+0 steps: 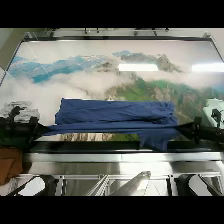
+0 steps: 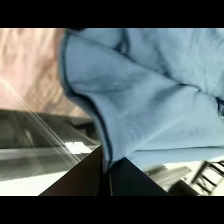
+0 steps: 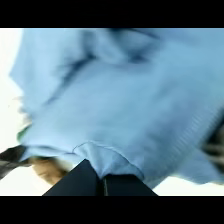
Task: Fold the shirts.
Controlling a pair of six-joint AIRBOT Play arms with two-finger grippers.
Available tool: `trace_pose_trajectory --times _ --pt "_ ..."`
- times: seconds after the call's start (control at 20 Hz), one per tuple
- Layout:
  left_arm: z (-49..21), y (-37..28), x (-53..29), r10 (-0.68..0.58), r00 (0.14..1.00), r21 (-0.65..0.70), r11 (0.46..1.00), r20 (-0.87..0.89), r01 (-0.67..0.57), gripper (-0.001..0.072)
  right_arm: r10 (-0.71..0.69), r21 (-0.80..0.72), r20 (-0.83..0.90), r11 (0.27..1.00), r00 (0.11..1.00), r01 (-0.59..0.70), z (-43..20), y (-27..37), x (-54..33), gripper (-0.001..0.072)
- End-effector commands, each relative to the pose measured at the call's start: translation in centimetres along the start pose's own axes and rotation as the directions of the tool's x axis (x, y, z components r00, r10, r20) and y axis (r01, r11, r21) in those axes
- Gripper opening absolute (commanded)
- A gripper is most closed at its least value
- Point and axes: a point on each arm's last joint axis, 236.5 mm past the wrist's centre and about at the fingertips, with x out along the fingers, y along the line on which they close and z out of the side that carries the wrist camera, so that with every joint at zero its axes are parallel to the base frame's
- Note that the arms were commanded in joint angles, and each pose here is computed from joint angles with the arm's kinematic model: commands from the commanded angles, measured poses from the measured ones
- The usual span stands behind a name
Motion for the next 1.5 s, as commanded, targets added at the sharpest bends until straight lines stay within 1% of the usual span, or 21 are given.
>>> trace_pose_trajectory --times 0.0,0.05,0.1,0.2,0.3,0.5,0.7,0.75,0.85,0.9,0.95,1.0,1.05,1.1,1.15,1.2,1.25,1.3,1.35,1.45 --pt "1.8 -2.9 -1.5 0.010 0.999 0.089 0.996 0.043 -0.014 0.0024 0.286 -0.084 0.118 0.957 0.951 -0.278 2.8 7.6 -0.1 0.0028" --pt "2.9 -4.1 -1.8 0.018 0.998 0.136 0.990 0.055 -0.026 0.0023 0.301 -0.097 0.176 0.953 0.937 -0.288 4.4 8.1 -0.2 0.0028" --pt "4.0 -5.4 -1.8 0.024 0.998 0.185 0.982 0.053 -0.034 0.0023 0.283 -0.103 0.218 0.958 0.934 -0.266 5.9 7.8 0.0 0.0028" --pt "5.8 -7.5 -0.8 0.039 0.999 0.258 0.965 0.017 -0.042 0.0024 0.226 -0.107 0.254 0.973 0.940 -0.205 7.8 6.4 1.3 0.0029" --pt "7.5 -8.7 1.5 0.054 0.998 0.298 0.954 -0.031 -0.042 0.0023 0.197 -0.125 0.284 0.978 0.939 -0.167 9.6 5.1 3.1 0.0029" --pt "11.4 -9.0 6.0 0.078 0.991 0.309 0.950 -0.110 -0.041 0.0021 0.113 -0.096 0.323 0.992 0.940 -0.086 12.8 0.9 6.5 0.0029" --pt "13.9 -6.9 8.4 0.117 0.979 0.273 0.960 -0.168 -0.068 0.0020 0.076 -0.116 0.258 0.992 0.963 -0.047 13.3 -1.7 9.2 0.0029" --pt "14.0 -6.2 8.7 0.136 0.973 0.268 0.960 -0.187 -0.082 0.0020 0.070 -0.115 0.244 0.992 0.967 -0.043 13.1 -2.0 9.7 0.0029" --pt "14.0 -5.4 9.4 0.147 0.964 0.260 0.962 -0.220 -0.087 0.0019 0.070 -0.160 0.228 0.987 0.971 -0.034 12.8 -1.7 10.3 0.0033" --pt "14.0 -5.1 9.6 0.146 0.962 0.255 0.963 -0.229 -0.086 0.0015 0.075 -0.172 0.226 0.984 0.971 -0.036 12.9 -1.4 10.4 0.0047" --pt "13.9 -5.0 9.7 0.146 0.961 0.252 0.964 -0.234 -0.085 0.0027 0.083 -0.182 0.222 0.982 0.971 -0.042 12.9 -1.0 10.4 0.0211" --pt "13.7 -5.2 9.6 0.140 0.960 0.250 0.965 -0.242 -0.077 0.0165 0.104 -0.200 0.199 0.978 0.974 -0.064 12.6 -0.3 10.3 0.0280" --pt "13.2 -5.6 9.1 0.129 0.956 0.248 0.967 -0.263 -0.062 0.0396 0.133 -0.236 0.155 0.967 0.979 -0.094 11.9 0.7 10.1 0.0281" --pt "12.7 -6.0 8.4 0.129 0.951 0.256 0.965 -0.281 -0.055 0.0584 0.150 -0.255 0.114 0.960 0.982 -0.117 11.3 1.7 9.6 0.0350" --pt "12.4 -6.5 7.3 0.125 0.948 0.257 0.965 -0.293 -0.048 0.0720 0.151 -0.270 0.084 0.955 0.985 -0.123 11.0 2.5 8.8 0.0490" --pt "12.2 -7.0 6.2 0.123 0.946 0.269 0.962 -0.299 -0.040 0.0719 0.119 -0.290 0.068 0.952 0.991 -0.094 11.1 2.7 7.8 0.0523" --pt "12.1 -7.7 5.0 0.120 0.949 0.280 0.959 -0.290 -0.035 0.0719 0.049 -0.311 0.070 0.950 0.996 -0.024 11.8 2.1 6.4 0.0569" --pt "12.2 -8.3 3.7 0.119 0.956 0.283 0.958 -0.267 -0.040 0.0719 -0.020 -0.309 0.092 0.950 0.996 0.047 12.8 1.4 4.8 0.0718" --pt "12.6 -8.9 2.4 0.114 0.967 0.295 0.954 -0.227 -0.043 0.0719 -0.080 -0.302 0.121 0.947 0.989 0.113 13.9 0.8 3.2 0.0718" --pt "13.0 -10.0 -0.2 0.105 0.983 0.303 0.951 -0.154 -0.054 0.0719 -0.134 -0.279 0.161 0.944 0.978 0.176 15.6 -0.1 1.4 0.0719"
